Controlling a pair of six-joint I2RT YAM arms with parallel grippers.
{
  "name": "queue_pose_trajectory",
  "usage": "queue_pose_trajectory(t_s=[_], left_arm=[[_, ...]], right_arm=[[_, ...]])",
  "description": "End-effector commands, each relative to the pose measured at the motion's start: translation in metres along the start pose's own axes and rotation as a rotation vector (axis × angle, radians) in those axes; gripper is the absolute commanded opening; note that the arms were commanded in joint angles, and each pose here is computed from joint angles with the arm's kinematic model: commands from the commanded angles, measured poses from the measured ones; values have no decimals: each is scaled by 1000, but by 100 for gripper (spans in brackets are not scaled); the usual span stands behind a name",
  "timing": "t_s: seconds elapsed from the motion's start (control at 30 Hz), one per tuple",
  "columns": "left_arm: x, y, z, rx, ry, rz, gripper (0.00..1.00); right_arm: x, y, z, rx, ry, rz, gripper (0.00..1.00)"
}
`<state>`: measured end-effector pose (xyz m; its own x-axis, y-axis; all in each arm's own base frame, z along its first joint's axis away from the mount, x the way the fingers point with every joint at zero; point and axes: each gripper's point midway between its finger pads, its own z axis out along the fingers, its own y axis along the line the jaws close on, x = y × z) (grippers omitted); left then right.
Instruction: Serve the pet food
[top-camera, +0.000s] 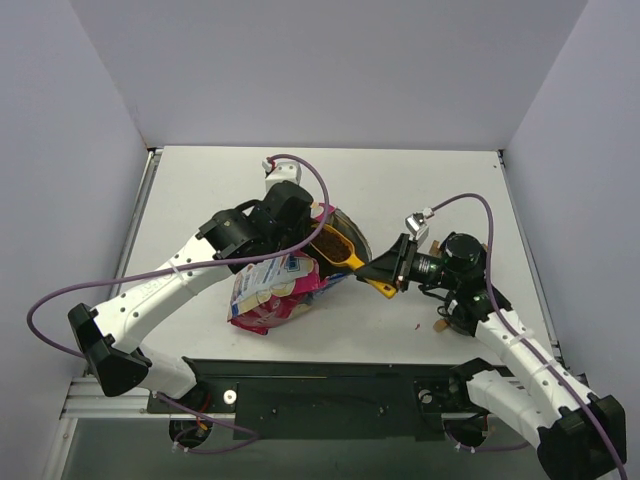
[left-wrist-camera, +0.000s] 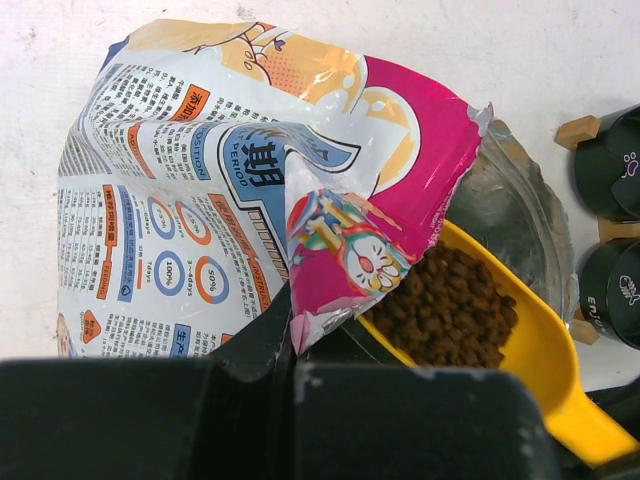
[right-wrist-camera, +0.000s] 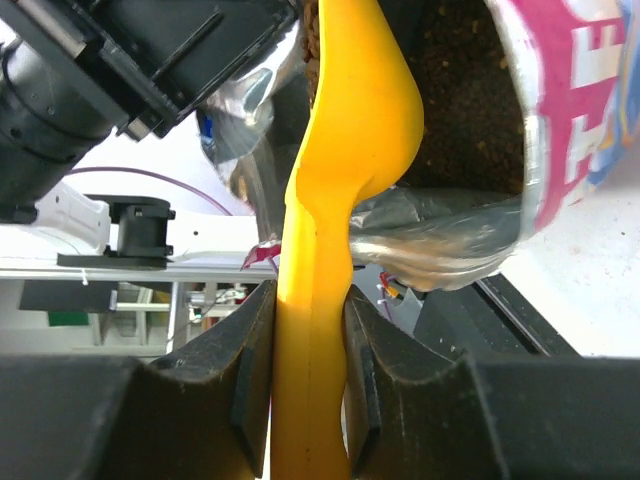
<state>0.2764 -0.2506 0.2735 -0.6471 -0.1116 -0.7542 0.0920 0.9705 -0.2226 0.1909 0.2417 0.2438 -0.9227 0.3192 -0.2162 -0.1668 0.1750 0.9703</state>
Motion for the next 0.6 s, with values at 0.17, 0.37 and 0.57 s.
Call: queue_pose_trajectory(t_s=[0.17,0.37,0.57], left_arm=[[-36,-9,-17,67,-107,-55,0],[-34,-12,-9,76,-91,-61,0],[-33,-10,-7,75,-95,-77,0]], right_arm=[[7,12,-7,-7,-13,-158,0],[-1,31,-5,-102,-16,-143,0],[1,41,-17,-137,-50,-141,0]])
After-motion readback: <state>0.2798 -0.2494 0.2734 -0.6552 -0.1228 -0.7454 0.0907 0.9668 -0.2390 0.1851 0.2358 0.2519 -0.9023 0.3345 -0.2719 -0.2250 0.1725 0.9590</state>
